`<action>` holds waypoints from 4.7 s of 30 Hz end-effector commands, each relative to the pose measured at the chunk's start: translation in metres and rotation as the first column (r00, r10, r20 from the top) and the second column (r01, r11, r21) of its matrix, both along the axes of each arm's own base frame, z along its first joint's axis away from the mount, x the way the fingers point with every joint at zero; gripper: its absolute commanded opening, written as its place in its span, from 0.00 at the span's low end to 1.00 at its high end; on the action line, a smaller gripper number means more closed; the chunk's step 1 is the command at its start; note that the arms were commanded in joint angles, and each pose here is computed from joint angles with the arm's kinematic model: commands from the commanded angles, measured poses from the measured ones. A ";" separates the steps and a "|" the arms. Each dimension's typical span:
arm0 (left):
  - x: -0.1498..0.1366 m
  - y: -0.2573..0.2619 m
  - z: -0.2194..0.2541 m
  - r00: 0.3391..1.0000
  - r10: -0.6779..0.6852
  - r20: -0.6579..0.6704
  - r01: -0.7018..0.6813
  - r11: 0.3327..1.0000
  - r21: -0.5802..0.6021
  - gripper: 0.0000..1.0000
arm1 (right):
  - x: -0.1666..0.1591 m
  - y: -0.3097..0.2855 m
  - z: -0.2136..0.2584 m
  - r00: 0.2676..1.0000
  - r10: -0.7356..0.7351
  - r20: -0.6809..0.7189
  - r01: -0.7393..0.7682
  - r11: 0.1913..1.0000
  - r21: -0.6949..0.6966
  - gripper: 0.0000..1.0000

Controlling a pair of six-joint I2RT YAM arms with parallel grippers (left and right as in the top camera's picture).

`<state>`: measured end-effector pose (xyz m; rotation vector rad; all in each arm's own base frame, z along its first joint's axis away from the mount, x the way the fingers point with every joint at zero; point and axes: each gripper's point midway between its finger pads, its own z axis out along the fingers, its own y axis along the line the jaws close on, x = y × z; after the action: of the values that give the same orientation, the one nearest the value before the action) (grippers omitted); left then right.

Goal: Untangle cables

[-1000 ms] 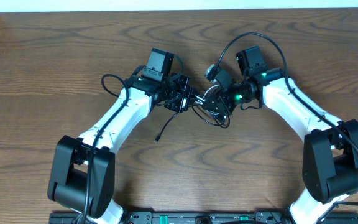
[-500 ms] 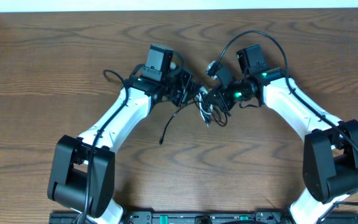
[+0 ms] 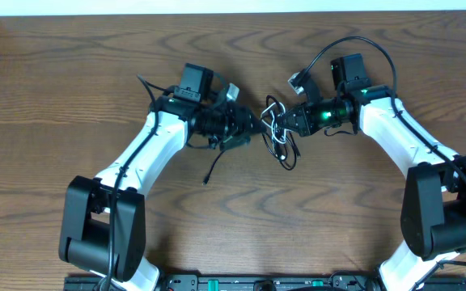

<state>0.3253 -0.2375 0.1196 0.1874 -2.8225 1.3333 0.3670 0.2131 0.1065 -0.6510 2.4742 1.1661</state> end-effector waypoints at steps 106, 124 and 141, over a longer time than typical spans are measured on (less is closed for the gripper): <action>0.025 -0.038 -0.076 0.934 -0.088 0.346 -0.078 0.894 0.440 0.30 | -0.008 0.007 -0.003 0.996 0.015 -0.087 -0.008 0.997 0.082 0.01; 0.035 -0.051 -0.073 0.920 -0.080 0.385 -0.079 0.921 0.381 0.41 | -0.008 0.007 -0.003 0.996 0.016 -0.087 -0.008 0.997 0.083 0.01; 0.034 -0.051 -0.089 0.926 -0.099 0.363 -0.060 0.914 0.401 0.08 | -0.010 0.008 0.001 0.997 0.037 -0.075 -0.029 0.993 0.112 0.01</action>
<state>0.3650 -0.2888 0.0378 -0.0793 -3.4141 0.8486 0.3633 0.2144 0.1031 -0.6012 2.4797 1.2840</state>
